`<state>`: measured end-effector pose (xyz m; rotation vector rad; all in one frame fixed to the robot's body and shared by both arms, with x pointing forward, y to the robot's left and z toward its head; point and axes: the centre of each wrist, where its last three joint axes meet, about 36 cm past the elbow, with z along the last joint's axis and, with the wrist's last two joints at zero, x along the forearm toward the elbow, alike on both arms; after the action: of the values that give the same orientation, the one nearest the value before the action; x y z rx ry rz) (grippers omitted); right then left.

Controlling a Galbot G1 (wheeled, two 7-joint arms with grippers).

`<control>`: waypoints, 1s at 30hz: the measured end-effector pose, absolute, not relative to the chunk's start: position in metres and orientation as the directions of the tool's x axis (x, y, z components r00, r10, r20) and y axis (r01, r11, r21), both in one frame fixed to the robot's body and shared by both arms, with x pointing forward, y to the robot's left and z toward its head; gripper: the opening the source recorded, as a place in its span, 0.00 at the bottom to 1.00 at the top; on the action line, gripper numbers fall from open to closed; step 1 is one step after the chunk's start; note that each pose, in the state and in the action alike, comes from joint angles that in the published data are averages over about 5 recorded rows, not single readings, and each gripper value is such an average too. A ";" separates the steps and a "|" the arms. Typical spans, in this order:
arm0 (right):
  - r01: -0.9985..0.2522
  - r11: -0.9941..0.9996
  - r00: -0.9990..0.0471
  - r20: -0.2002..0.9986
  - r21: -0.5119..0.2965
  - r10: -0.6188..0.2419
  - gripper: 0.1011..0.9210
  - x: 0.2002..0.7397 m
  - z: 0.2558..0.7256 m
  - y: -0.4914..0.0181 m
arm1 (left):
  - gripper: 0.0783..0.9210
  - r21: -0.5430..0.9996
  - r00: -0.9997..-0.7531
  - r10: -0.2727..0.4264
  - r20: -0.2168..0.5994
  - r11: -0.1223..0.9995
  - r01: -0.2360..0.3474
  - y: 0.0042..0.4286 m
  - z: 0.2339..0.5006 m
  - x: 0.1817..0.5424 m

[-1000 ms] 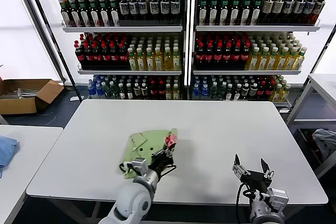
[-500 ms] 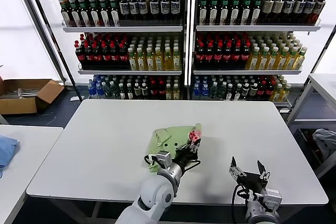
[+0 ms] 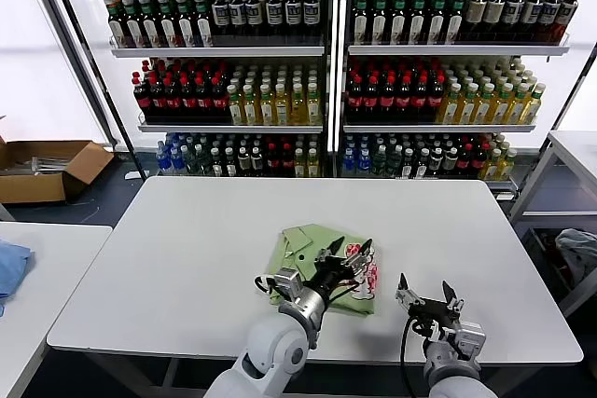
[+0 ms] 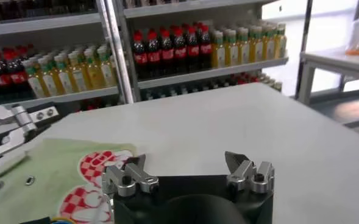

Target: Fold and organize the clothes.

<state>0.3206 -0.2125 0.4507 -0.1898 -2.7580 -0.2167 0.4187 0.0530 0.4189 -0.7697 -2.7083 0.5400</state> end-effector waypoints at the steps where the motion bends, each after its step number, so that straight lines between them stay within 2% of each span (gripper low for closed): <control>1: 0.154 0.979 -0.923 0.372 0.137 0.093 0.88 0.323 0.451 -0.212 | 0.74 -0.406 -0.830 0.534 0.159 0.802 0.439 0.058 0.419 0.419; 4: 0.136 0.977 -0.921 0.383 0.166 0.063 0.88 0.332 0.453 -0.208 | 0.83 -0.352 -0.857 0.488 0.167 0.841 0.411 0.076 0.419 0.419; 7: 0.120 0.973 -0.920 0.390 0.196 0.035 0.88 0.341 0.454 -0.202 | 0.87 -0.305 -0.879 0.445 0.171 0.872 0.382 0.093 0.419 0.418; 22: 0.106 0.971 -0.915 0.404 0.214 0.010 0.88 0.369 0.456 -0.196 | 0.88 -0.211 -0.951 0.284 0.119 0.944 0.255 0.146 0.429 0.411; 30: 0.105 0.976 -0.901 0.434 0.188 0.013 0.88 0.385 0.443 -0.194 | 0.88 -0.162 -0.972 0.209 0.110 0.968 0.190 0.165 0.434 0.403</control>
<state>0.3845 -0.1943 0.4432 -0.0844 -2.6797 -0.2878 0.4030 0.1654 0.4343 -0.3045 -2.9911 0.2282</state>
